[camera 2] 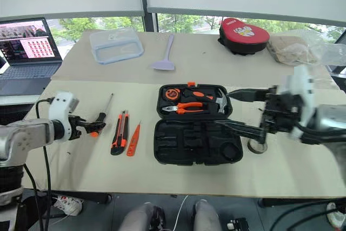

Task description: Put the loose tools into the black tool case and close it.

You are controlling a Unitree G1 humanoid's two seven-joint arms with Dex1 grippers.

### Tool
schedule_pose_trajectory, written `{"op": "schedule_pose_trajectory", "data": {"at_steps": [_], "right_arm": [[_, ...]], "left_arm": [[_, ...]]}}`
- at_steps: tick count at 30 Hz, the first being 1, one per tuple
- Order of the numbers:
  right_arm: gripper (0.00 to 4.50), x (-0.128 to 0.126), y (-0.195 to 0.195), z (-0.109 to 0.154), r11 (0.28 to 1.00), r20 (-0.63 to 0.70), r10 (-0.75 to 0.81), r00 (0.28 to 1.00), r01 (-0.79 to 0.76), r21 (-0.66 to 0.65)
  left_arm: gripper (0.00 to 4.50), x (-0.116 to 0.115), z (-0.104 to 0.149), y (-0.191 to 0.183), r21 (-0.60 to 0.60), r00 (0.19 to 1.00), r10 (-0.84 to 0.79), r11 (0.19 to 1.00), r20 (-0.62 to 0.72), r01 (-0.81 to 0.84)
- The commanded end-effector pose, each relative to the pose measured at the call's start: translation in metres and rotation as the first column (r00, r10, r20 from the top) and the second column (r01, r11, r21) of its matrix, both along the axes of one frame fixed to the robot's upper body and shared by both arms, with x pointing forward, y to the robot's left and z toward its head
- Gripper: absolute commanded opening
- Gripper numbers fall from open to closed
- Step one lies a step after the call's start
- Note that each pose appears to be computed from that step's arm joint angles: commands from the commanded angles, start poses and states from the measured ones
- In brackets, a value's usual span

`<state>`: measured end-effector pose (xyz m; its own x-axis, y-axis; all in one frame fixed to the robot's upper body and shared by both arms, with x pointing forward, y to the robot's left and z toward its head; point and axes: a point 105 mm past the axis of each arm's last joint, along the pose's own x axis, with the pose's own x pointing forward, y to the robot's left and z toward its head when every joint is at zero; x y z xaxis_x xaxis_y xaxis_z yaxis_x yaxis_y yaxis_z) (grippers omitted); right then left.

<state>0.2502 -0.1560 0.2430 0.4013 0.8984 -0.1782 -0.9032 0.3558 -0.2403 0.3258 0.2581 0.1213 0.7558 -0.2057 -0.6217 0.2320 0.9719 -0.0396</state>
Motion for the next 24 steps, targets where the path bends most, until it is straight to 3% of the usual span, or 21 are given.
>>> {"op": "schedule_pose_trajectory", "data": {"at_steps": [1, 3, 8, 11, 13, 15, 18, 21, 24], "right_arm": [[4.47, 0.001, 0.008, 0.004, 1.000, 0.029, 0.025, 0.999, -0.025, -0.005], [4.50, 0.000, 0.009, 0.004, 1.000, 0.030, 0.031, 0.999, -0.031, -0.005], [4.50, -0.002, 0.008, 0.001, 1.000, 0.033, 0.025, 0.999, -0.024, -0.020], [4.50, -0.004, 0.005, -0.002, 1.000, 0.029, 0.012, 0.999, -0.012, -0.028], [4.50, -0.006, -0.002, -0.006, 0.999, 0.021, -0.019, 1.000, 0.020, -0.043], [4.50, -0.009, -0.010, -0.009, 0.997, 0.011, -0.055, 0.998, 0.055, -0.051], [4.50, -0.013, -0.022, -0.016, 0.992, -0.004, -0.109, 0.994, 0.109, -0.064], [4.50, -0.015, -0.034, -0.021, 0.983, -0.015, -0.172, 0.985, 0.170, -0.066], [4.50, -0.017, -0.044, -0.025, 0.972, -0.021, -0.229, 0.973, 0.228, -0.060]], "left_arm": [[4.24, 0.005, -0.014, 0.005, 0.052, 1.000, 0.015, 0.999, -0.014, -0.014], [3.74, 0.005, -0.019, 0.005, 0.064, 1.000, 0.003, 0.998, -0.016, -0.002], [1.96, 0.006, -0.019, 0.010, 0.060, 1.000, 0.003, 0.998, 0.001, -0.003], [0.90, 0.019, 0.014, 0.005, 0.084, 0.975, -0.117, 0.991, 0.187, 0.103], [0.89, 0.037, 0.069, -0.021, 0.152, 0.868, -0.307, 0.951, 0.391, 0.268], [0.89, 0.038, 0.102, -0.062, 0.258, 0.701, -0.549, 0.835, 0.456, 0.486], [0.89, 0.025, 0.104, -0.120, 0.359, 0.464, -0.801, 0.588, 0.378, 0.725], [0.89, 0.019, 0.087, -0.158, 0.395, 0.309, -0.912, 0.398, 0.270, 0.828], [0.89, 0.017, 0.063, -0.185, 0.390, 0.219, -0.962, 0.266, 0.160, 0.882]]}}
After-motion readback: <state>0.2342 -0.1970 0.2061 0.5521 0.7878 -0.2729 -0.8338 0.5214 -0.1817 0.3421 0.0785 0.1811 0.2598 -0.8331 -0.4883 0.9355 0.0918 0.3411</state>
